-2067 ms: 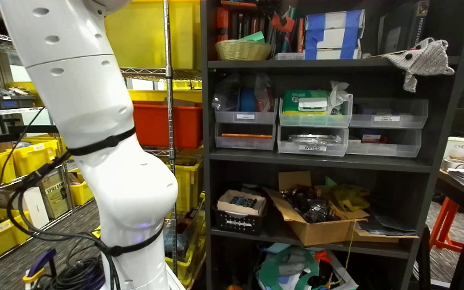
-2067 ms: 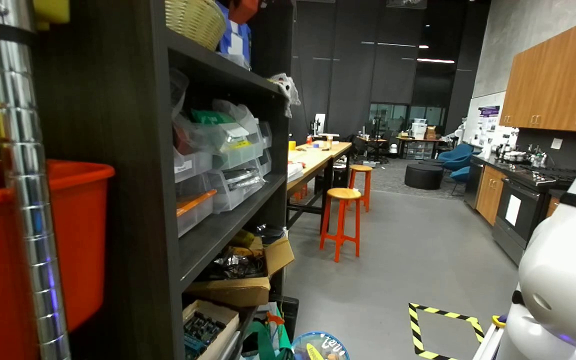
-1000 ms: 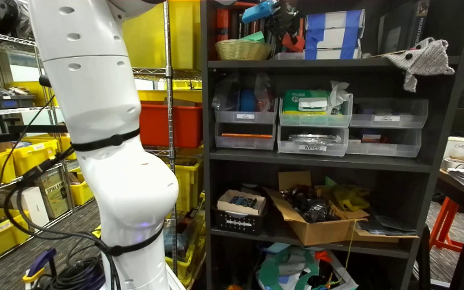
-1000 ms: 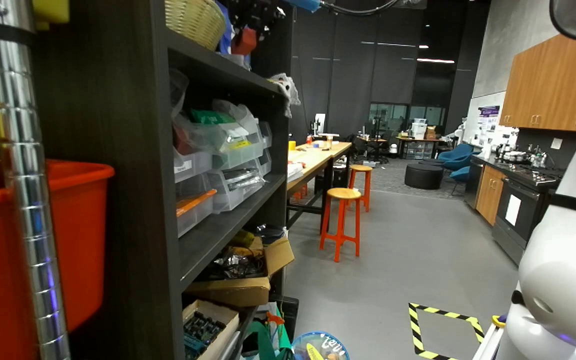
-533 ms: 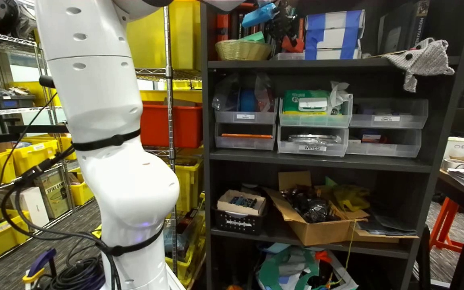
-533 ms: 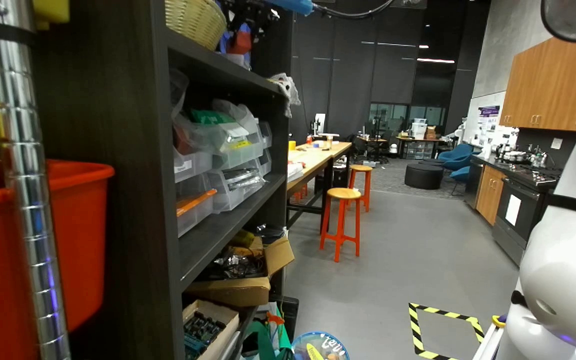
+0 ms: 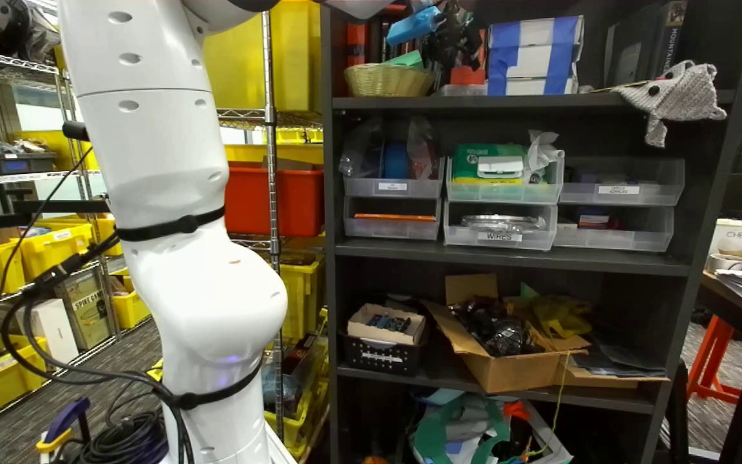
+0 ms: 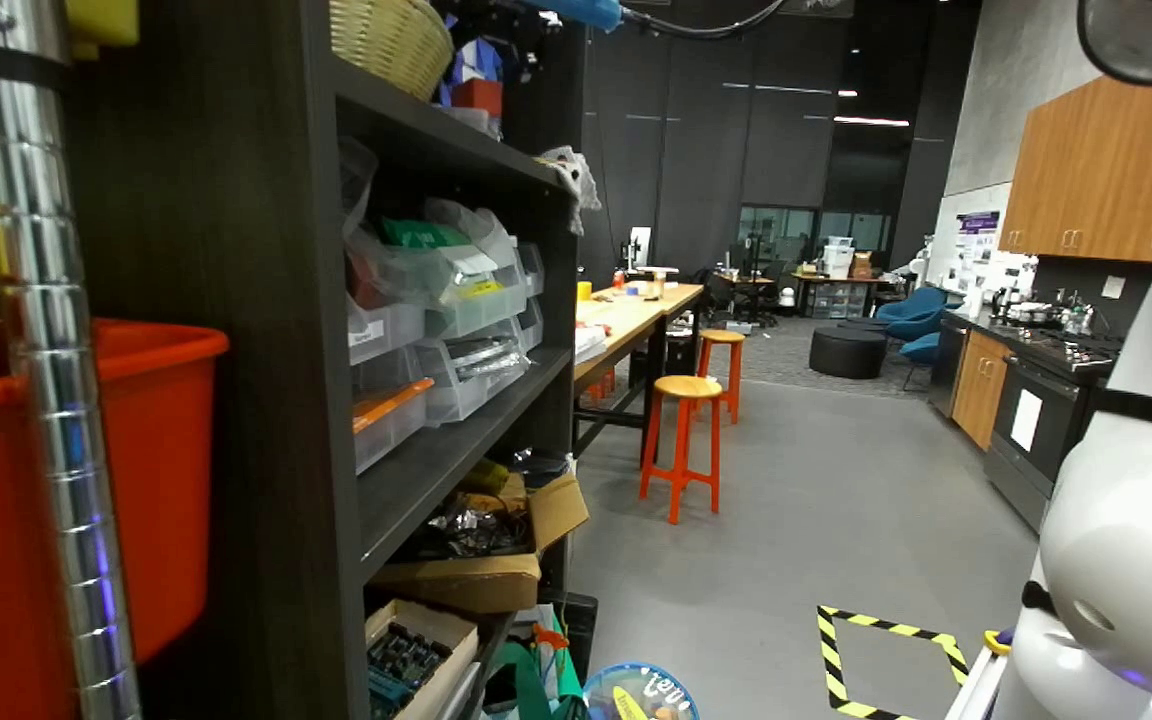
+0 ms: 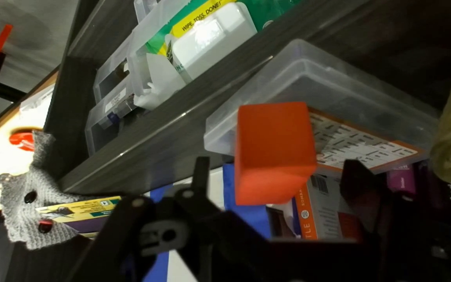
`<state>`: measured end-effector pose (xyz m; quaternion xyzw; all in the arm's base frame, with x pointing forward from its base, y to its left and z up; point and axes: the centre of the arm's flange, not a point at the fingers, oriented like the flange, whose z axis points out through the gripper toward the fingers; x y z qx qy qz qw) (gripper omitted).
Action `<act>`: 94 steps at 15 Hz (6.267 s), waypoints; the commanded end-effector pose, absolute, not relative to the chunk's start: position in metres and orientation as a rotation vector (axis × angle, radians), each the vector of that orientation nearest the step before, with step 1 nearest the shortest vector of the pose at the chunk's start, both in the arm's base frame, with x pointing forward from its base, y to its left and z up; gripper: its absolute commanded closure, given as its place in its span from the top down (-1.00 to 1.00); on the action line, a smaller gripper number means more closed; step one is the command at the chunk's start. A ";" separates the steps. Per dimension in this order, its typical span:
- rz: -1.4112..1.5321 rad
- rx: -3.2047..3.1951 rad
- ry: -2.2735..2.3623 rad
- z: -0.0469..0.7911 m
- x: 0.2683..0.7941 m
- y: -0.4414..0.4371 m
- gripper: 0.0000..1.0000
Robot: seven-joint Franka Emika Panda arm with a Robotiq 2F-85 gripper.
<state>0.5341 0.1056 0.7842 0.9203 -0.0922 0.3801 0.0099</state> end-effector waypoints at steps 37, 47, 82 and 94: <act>1.125 2.820 0.641 0.816 0.414 0.135 1.00; 1.144 2.821 0.666 0.815 0.433 0.144 1.00; 1.174 2.496 1.243 0.806 0.463 0.157 1.00; 1.151 2.475 1.300 0.800 0.465 0.165 -0.25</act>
